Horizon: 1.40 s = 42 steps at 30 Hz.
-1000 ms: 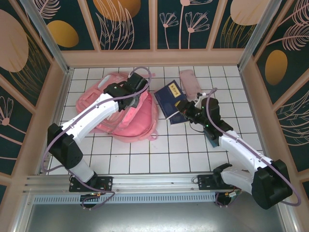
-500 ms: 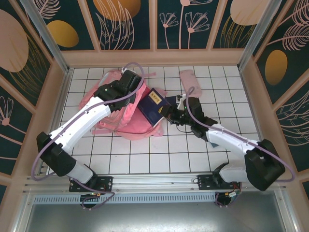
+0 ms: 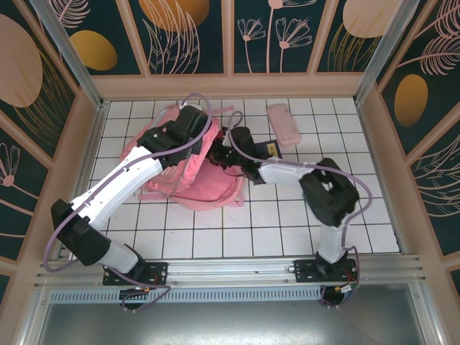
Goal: Pack the student bag
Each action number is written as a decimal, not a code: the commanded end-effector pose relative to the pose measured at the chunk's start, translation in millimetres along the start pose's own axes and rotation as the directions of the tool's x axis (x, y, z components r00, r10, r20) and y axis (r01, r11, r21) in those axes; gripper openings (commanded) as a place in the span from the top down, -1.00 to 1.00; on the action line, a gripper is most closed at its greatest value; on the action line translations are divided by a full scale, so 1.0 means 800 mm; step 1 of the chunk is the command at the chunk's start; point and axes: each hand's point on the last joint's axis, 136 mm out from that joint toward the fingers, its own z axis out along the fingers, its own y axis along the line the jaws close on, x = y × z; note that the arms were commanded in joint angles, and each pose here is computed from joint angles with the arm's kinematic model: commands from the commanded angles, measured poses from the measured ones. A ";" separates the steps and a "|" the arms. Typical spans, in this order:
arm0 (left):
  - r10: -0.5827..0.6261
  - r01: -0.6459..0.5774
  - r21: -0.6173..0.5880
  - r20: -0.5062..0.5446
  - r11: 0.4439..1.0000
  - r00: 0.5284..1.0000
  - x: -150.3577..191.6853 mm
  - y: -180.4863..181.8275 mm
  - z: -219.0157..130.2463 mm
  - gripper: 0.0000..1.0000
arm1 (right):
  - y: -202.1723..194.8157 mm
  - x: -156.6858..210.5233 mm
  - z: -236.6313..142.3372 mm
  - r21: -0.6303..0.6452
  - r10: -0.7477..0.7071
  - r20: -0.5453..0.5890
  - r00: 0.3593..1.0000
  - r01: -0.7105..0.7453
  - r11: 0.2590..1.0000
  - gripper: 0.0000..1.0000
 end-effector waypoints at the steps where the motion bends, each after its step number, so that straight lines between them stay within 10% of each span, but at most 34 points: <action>1: -0.144 0.152 -0.027 0.187 0.988 0.972 -0.058 0.029 -0.042 0.90 | 0.030 -0.030 0.039 -0.103 0.049 0.083 0.995 -0.041 0.994 0.90; 9: -0.163 0.167 -0.005 0.188 0.986 0.968 -0.053 0.030 -0.048 0.89 | -0.008 -0.052 0.105 -0.009 0.085 0.095 0.992 -0.084 0.996 0.81; 14: -0.162 0.170 -0.028 0.189 0.985 0.969 -0.052 0.034 -0.046 0.89 | -0.002 -0.028 0.076 0.012 0.082 0.026 0.996 -0.083 0.996 0.02; 18: -0.169 0.181 -0.045 0.191 0.982 0.967 -0.049 0.037 -0.044 0.88 | 0.010 -0.012 0.035 0.019 0.093 -0.011 0.996 -0.093 0.996 -0.22; 31: -0.166 0.178 -0.052 0.179 0.983 0.970 -0.034 0.036 -0.035 0.86 | -0.005 0.029 -0.090 0.173 0.055 -0.048 0.997 -0.046 0.984 -0.21; 42: -0.046 0.042 -0.060 -0.066 0.997 0.997 0.094 0.015 0.028 0.72 | -0.071 -0.023 -0.225 0.425 -0.171 0.180 0.969 0.080 0.901 -0.22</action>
